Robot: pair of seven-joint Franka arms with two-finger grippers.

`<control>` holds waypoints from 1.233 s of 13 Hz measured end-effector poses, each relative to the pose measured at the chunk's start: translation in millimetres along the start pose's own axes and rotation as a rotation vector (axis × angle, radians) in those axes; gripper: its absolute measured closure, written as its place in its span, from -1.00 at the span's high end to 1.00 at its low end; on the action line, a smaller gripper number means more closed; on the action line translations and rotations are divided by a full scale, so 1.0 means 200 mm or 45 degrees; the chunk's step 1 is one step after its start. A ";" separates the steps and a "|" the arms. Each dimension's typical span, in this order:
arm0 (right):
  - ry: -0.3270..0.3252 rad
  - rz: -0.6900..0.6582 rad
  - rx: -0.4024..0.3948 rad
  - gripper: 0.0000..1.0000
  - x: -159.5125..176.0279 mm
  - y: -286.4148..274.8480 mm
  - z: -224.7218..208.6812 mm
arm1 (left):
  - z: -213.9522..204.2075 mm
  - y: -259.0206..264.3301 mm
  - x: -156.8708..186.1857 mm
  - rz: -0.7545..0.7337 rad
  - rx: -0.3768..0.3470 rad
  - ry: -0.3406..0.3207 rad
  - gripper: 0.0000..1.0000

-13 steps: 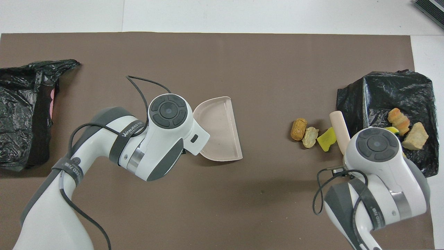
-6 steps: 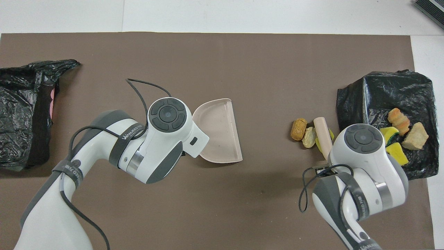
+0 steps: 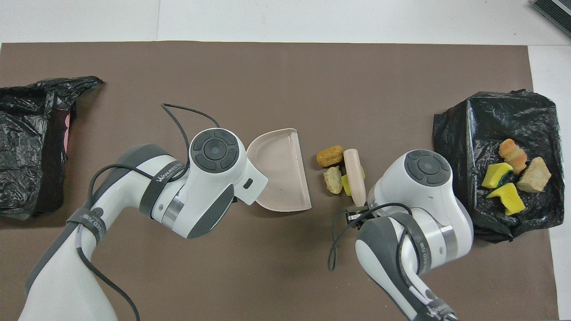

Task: Sweep and dump trash in bin
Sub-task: 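Sweep the remaining crumbs and sponge toward the dustpan with the right gripper's brush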

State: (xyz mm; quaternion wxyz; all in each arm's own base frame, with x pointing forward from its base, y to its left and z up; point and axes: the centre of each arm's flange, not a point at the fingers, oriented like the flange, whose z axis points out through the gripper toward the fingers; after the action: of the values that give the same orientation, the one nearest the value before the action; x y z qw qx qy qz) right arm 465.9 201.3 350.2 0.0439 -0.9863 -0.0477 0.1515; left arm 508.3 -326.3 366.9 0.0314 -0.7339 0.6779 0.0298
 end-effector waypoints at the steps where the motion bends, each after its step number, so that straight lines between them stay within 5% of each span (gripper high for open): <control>1: -0.007 -0.009 0.052 -0.49 0.01 -0.09 0.00 | 0.00 0.00 0.00 0.000 0.001 0.001 -0.37; 4: -0.011 -0.003 0.224 -0.49 0.05 -0.28 -0.07 | 0.01 0.01 -0.01 0.000 0.001 0.000 -0.37; 8: 0.004 0.008 0.282 -0.49 0.11 -0.27 -0.37 | 0.02 0.01 -0.01 -0.001 0.002 0.001 -0.37; 11: 0.056 -0.013 0.105 -0.49 0.15 -0.03 -0.54 | 0.01 0.01 -0.01 -0.001 0.004 0.003 -0.37; 14: 0.064 -0.121 -0.180 -0.49 0.25 0.06 -0.41 | 0.02 0.01 -0.01 -0.001 0.005 0.003 -0.37; 16: 0.049 -0.184 -0.243 -0.49 0.32 -0.03 -0.23 | 0.02 0.01 -0.01 -0.001 0.005 0.004 -0.37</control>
State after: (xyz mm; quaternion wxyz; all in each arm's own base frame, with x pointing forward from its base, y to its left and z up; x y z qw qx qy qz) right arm 541.1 210.0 375.8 -0.0384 -0.9827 -0.1321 0.1236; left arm 505.6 -323.6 364.0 0.0319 -0.7343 0.6776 0.0275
